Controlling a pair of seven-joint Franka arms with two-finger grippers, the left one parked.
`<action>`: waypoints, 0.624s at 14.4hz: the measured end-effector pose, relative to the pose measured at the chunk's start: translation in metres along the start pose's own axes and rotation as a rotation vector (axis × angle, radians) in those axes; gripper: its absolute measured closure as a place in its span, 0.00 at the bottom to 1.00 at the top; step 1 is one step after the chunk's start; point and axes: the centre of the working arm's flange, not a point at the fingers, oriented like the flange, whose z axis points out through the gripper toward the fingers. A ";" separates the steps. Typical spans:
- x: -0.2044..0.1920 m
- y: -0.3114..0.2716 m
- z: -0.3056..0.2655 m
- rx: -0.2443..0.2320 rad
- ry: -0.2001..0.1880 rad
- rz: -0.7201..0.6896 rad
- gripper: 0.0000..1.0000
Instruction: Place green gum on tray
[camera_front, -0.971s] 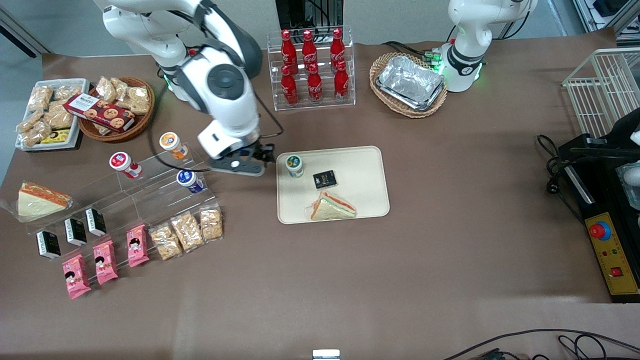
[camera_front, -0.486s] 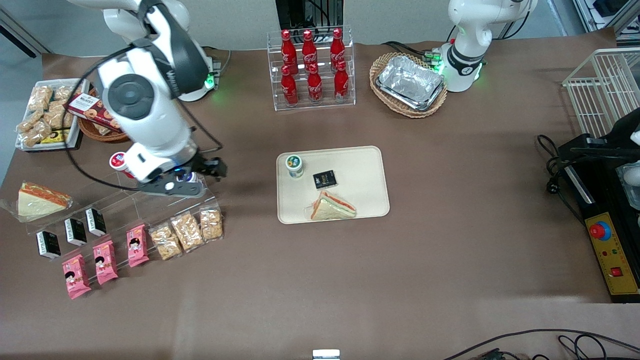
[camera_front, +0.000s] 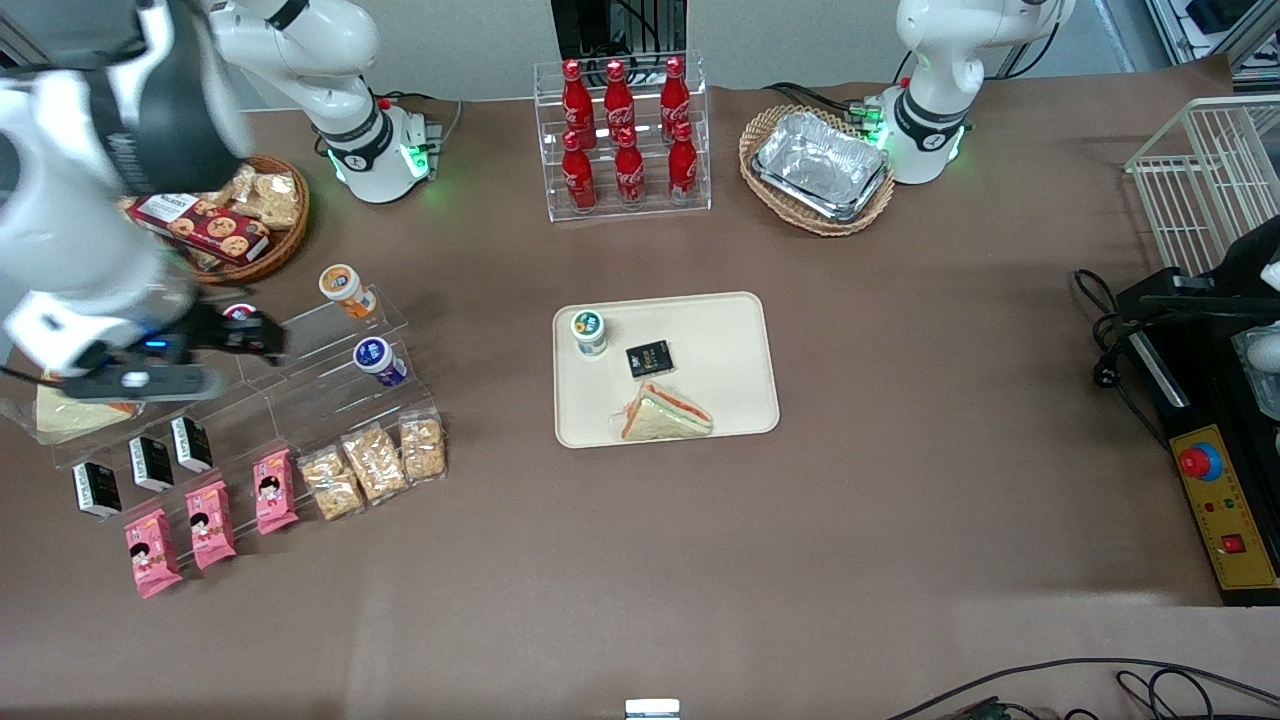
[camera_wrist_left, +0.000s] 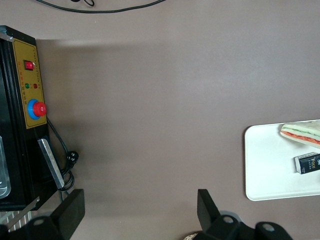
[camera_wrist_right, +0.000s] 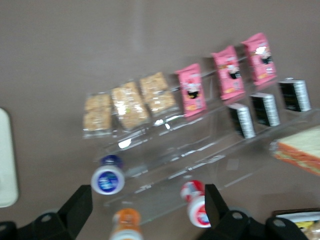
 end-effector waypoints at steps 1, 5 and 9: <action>-0.001 0.023 -0.002 -0.002 0.004 0.012 0.00; -0.010 0.098 -0.002 0.064 0.009 -0.001 0.00; -0.012 0.117 0.001 0.114 0.014 -0.029 0.00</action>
